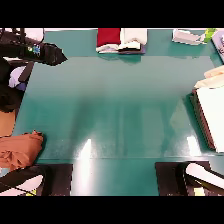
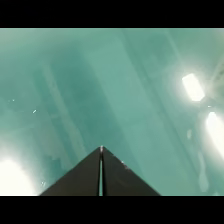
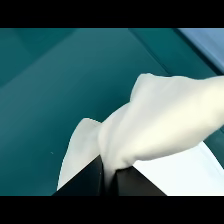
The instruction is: Fold the shirts.
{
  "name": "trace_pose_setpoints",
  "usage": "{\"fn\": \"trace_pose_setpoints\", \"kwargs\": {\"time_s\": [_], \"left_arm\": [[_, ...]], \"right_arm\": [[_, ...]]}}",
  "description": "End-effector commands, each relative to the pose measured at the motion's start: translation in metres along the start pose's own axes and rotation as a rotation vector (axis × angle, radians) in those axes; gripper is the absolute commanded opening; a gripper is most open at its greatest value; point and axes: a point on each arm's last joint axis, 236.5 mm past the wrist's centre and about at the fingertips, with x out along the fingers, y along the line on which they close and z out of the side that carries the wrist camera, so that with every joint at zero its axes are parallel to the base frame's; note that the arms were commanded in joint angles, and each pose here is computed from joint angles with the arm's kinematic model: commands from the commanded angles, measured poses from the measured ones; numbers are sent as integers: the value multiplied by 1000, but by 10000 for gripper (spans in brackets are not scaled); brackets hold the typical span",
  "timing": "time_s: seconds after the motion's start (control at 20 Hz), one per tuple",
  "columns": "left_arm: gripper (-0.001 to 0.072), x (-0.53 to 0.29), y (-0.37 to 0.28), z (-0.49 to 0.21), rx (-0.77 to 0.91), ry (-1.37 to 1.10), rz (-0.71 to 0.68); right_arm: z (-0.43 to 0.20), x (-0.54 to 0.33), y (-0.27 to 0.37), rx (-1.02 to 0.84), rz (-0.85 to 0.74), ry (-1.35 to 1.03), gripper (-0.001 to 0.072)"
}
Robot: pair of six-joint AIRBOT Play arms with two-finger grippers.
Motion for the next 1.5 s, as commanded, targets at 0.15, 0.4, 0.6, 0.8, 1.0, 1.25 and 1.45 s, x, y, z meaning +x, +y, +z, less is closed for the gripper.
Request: {"fn": "trace_pose_setpoints", "kwargs": {"time_s": [0.15, 0.4, 0.6, 0.8, 1.0, 1.25, 1.45], "left_arm": [[24, 0, 0, -4, 33, 18, -2], [24, 0, -1, -7, 34, 30, -4], [24, 0, -1, -11, 33, 44, -6], [24, 0, -3, -10, 31, 41, -14], [24, 0, -4, -9, 29, 38, -19], [25, 0, -4, -8, 29, 32, -18], [24, 0, -2, -1, 30, 2, -10]], "right_arm": [[-94, -11, -115, 102, -317, 158, 20], [-177, 17, -157, 122, -409, 321, 21], [-203, 33, -171, 104, -437, 368, 22], [-204, 30, -199, 51, -548, 390, 565], [-152, 35, -154, 70, -395, 284, 648], [-153, 53, 50, -76, 180, 334, 648], [-234, 44, 165, -378, 397, 492, 647]]}}
